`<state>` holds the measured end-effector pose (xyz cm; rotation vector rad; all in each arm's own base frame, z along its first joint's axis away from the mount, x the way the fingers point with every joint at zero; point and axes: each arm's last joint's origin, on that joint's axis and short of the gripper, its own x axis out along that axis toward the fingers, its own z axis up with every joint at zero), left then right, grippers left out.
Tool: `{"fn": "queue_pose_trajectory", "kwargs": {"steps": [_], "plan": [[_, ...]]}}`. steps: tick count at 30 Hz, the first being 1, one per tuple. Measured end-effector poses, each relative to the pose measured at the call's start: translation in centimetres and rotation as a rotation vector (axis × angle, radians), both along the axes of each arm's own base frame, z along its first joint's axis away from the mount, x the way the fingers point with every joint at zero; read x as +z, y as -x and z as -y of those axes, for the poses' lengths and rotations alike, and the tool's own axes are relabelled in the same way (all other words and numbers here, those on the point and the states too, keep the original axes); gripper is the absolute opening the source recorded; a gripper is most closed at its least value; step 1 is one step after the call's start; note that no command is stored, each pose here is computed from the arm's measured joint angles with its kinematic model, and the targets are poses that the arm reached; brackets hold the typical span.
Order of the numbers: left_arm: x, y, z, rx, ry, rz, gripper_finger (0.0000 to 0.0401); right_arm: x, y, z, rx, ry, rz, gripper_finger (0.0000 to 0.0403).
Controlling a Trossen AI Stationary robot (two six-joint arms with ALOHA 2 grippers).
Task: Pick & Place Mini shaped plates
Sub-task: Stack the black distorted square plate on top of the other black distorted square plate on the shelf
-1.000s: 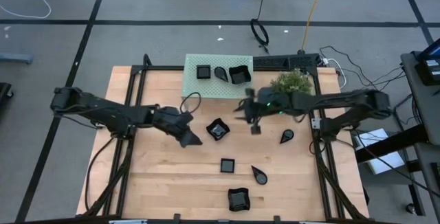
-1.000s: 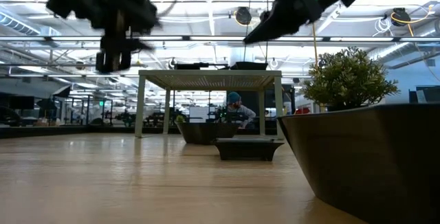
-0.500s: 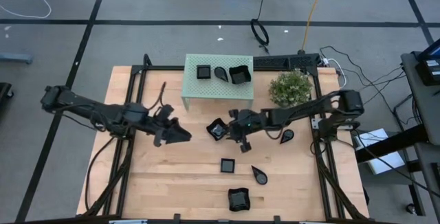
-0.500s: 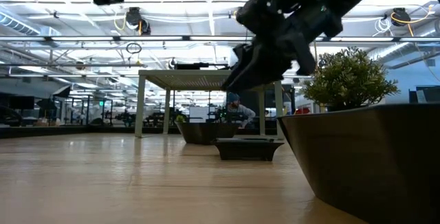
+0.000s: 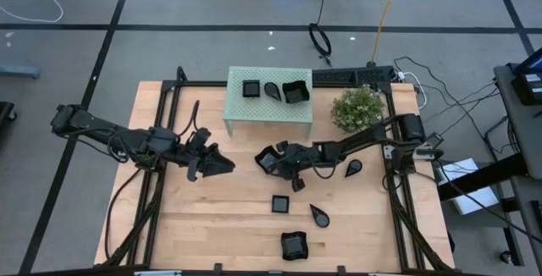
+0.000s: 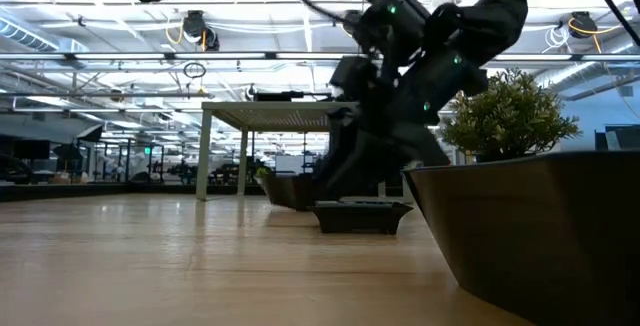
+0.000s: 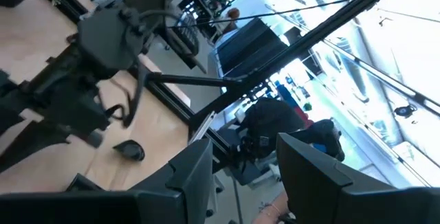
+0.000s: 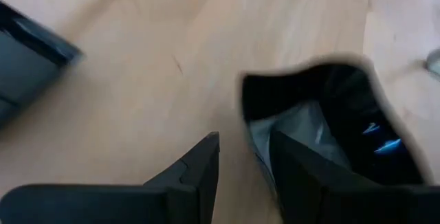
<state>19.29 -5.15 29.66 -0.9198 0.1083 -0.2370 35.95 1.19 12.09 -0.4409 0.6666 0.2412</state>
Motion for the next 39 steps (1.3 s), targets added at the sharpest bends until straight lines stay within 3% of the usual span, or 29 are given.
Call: {"fn": "queue_pose_trajectory", "kwargs": {"steps": [9, 18, 22, 29, 39], "plan": [[0.0, 0.0, 0.0, -0.011, -0.003, 0.000, 0.0166, -0.6, -0.2, 0.2, -0.086, 0.021, 0.007, 0.0106], [-0.1, 0.0, 0.0, -0.010, -0.006, -0.003, 0.0166, -0.6, -0.2, 0.2, -0.137, -0.038, 0.000, 0.0009], [-0.1, 0.0, 0.0, -0.010, -0.006, -0.003, 0.0166, 0.3, 0.0, 0.2, -0.163, -0.073, 0.007, 0.0008], [0.0, 0.0, 0.0, -0.010, -0.005, -0.002, 0.0166, 6.3, 1.0, 0.4, -0.208, -0.103, 0.177, 0.0001], [0.0, 0.0, 0.0, -0.010, -0.005, -0.001, 0.0166, 16.8, 5.5, 1.0, -0.260, -0.098, 0.521, 0.0001]]}}
